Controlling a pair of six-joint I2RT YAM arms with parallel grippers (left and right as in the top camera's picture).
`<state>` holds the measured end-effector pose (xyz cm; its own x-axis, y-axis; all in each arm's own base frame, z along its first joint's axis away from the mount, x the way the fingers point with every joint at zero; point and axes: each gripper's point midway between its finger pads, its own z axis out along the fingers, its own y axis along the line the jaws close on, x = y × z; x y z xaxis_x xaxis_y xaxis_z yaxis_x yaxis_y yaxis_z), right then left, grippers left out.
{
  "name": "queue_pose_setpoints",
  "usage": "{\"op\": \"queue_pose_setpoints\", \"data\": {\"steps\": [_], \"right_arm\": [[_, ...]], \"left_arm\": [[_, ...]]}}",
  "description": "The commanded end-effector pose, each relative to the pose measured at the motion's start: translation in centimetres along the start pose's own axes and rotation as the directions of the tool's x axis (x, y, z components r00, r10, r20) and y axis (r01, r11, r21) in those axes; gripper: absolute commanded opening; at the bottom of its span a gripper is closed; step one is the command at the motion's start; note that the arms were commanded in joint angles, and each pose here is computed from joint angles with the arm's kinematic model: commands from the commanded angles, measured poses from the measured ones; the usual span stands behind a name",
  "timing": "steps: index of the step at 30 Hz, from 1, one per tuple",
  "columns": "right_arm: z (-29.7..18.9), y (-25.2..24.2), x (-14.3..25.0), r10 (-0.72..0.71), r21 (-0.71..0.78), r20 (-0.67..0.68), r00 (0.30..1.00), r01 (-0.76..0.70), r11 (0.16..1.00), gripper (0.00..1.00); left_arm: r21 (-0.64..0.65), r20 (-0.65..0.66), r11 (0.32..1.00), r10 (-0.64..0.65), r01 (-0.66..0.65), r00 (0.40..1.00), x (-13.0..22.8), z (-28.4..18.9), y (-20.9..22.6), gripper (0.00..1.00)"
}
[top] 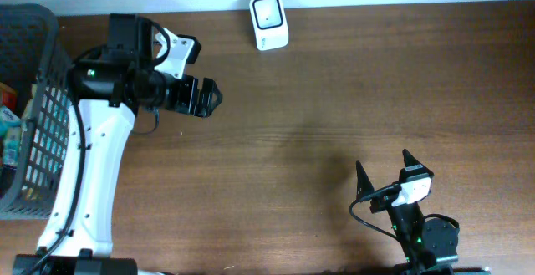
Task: Scan the item barcode
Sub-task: 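Reach the left gripper into the basket and grasp the white Pantene tube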
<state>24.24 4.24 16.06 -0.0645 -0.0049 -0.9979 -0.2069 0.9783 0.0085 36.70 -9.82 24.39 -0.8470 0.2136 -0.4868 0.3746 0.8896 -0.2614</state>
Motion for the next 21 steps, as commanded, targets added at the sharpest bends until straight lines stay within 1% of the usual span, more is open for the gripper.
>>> {"op": "queue_pose_setpoints", "data": {"steps": [1,2,4,6,7,8,9,10,11,12,14,15,16,17,21], "right_arm": [[0.0,-0.1,0.2,0.004,0.001,-0.003,1.0,-0.004,1.0,0.99],[0.0,-0.1,0.2,0.004,0.001,-0.003,1.0,-0.004,1.0,0.99],[0.0,-0.1,0.2,0.004,0.001,-0.003,1.0,-0.004,1.0,0.99],[0.0,-0.1,0.2,0.004,0.001,-0.003,1.0,-0.004,1.0,0.99],[0.0,-0.1,0.2,0.004,0.001,-0.003,1.0,-0.004,1.0,0.99],[0.0,-0.1,0.2,0.004,0.001,-0.003,1.0,-0.004,1.0,0.99],[0.0,-0.1,0.2,0.004,0.001,-0.003,1.0,-0.004,1.0,0.99],[0.0,-0.1,0.2,0.004,0.001,-0.003,1.0,-0.004,1.0,0.99],[0.0,-0.1,0.2,0.004,0.001,-0.003,1.0,-0.004,1.0,0.99],[0.0,-0.1,0.2,0.004,0.001,-0.003,1.0,-0.004,1.0,0.99],[0.0,-0.1,0.2,0.004,0.001,-0.003,1.0,-0.004,1.0,0.99],[0.0,-0.1,0.2,0.004,0.001,-0.003,1.0,-0.004,1.0,0.99],[0.0,-0.1,0.2,0.004,0.001,-0.003,1.0,-0.004,1.0,0.99],[0.0,-0.1,0.2,0.004,0.001,-0.003,1.0,-0.004,1.0,0.99],[0.0,-0.1,0.2,0.004,0.001,-0.003,1.0,-0.004,1.0,0.99]], "left_arm": [[0.045,0.108,0.997,0.05,-0.055,0.993,-2.7,-1.5,-1.0,0.99],[0.02,0.132,1.0,0.018,-0.021,0.991,-3.4,-2.1,-0.5,0.99],[-0.082,0.204,0.989,-0.101,0.12,0.974,-4.9,-4.7,2.3,0.99],[-0.144,0.307,0.962,-0.179,0.231,0.935,-6.4,-8.1,5.0,1.0],[-0.169,0.364,0.945,-0.205,0.281,0.908,-7.1,-10.2,6.6,1.0],[-0.205,0.439,0.91,-0.243,0.359,0.865,-7.5,-13.0,8.9,0.99],[-0.226,0.481,0.883,-0.266,0.412,0.835,-7.5,-14.7,10.3,0.99],[-0.25,0.535,0.839,-0.297,0.484,0.791,-7.2,-16.9,12.4,0.99],[-0.268,0.569,0.805,-0.312,0.53,0.761,-6.7,-18.3,13.9,0.99],[-0.303,0.607,0.748,-0.326,0.59,0.725,-5.7,-20.2,16.3,0.99],[-0.354,0.638,0.659,-0.348,0.664,0.687,-3.4,-22.3,19.4,0.99],[-0.386,0.647,0.597,-0.368,0.703,0.668,-1.8,-23.2,21.1,0.99],[-0.408,0.653,0.549,-0.384,0.73,0.653,-0.4,-23.9,22.3,0.99],[-0.429,0.659,0.496,-0.401,0.755,0.637,1.1,-24.7,23.4,0.98],[-0.466,0.669,0.369,-0.448,0.804,0.593,4.9,-26.3,26.0,0.93]]}}
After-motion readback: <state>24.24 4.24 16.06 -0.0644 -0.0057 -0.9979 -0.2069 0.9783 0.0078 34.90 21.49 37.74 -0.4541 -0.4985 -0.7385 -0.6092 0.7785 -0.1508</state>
